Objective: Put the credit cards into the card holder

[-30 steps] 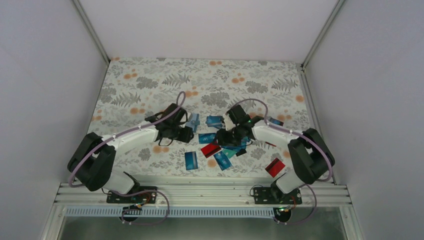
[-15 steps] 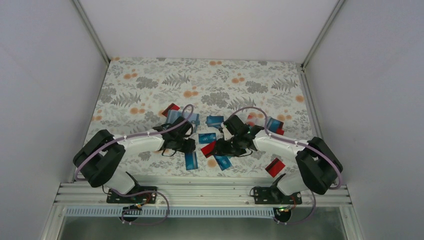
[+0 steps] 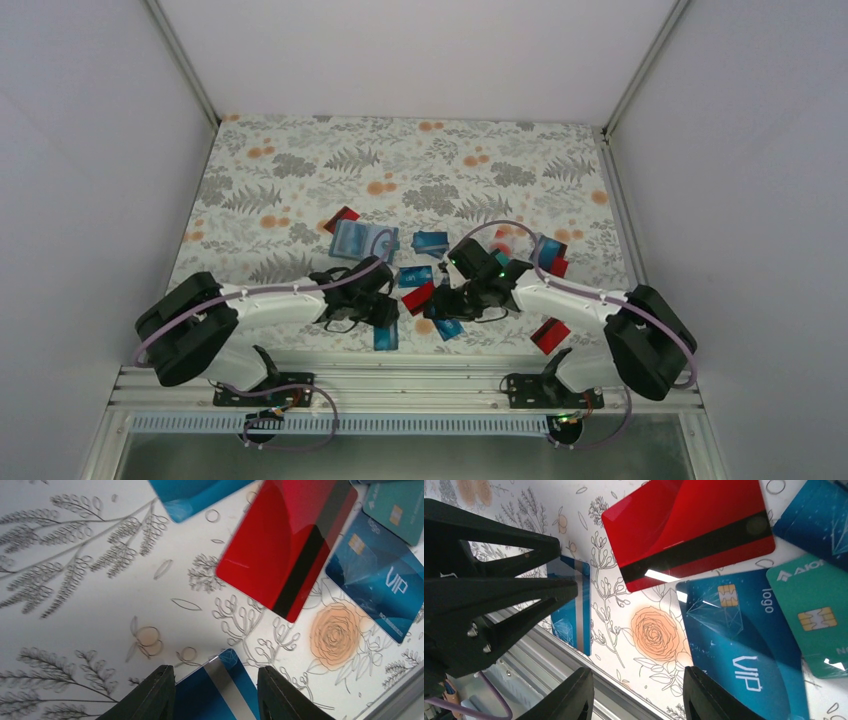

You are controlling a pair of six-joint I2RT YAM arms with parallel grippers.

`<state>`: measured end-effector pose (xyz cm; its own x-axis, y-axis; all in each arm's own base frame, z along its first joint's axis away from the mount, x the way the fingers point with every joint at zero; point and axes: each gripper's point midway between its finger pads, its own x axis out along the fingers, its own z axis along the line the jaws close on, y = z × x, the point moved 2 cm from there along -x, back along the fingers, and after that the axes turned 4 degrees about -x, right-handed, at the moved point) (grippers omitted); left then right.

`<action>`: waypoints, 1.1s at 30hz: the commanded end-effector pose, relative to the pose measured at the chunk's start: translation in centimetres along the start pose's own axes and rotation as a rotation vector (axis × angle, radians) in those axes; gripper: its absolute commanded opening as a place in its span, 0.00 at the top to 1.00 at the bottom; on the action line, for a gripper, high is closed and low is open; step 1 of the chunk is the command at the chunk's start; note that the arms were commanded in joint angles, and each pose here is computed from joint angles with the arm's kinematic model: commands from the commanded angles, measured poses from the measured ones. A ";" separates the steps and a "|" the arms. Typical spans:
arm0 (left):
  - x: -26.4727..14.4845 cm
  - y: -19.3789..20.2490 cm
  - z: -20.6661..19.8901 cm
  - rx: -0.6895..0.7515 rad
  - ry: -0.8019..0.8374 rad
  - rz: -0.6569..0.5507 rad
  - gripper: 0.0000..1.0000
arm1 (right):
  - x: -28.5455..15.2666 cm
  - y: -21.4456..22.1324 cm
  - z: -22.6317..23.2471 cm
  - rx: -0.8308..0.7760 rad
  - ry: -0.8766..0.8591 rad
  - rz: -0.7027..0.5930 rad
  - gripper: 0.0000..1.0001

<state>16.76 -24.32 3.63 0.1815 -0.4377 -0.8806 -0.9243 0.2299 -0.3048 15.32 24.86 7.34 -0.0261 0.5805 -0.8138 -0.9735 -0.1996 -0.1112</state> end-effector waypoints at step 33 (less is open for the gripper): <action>-0.4 5.5 0.6 -0.077 -0.098 0.113 0.58 | 6.2 7.9 5.4 0.120 -0.223 0.086 0.46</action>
<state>13.37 -24.19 3.65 0.1569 -0.3861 -0.9090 -0.9490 0.1959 -0.2470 5.99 30.77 4.73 -0.1890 0.7033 -0.6853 -0.9731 -0.2279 0.0344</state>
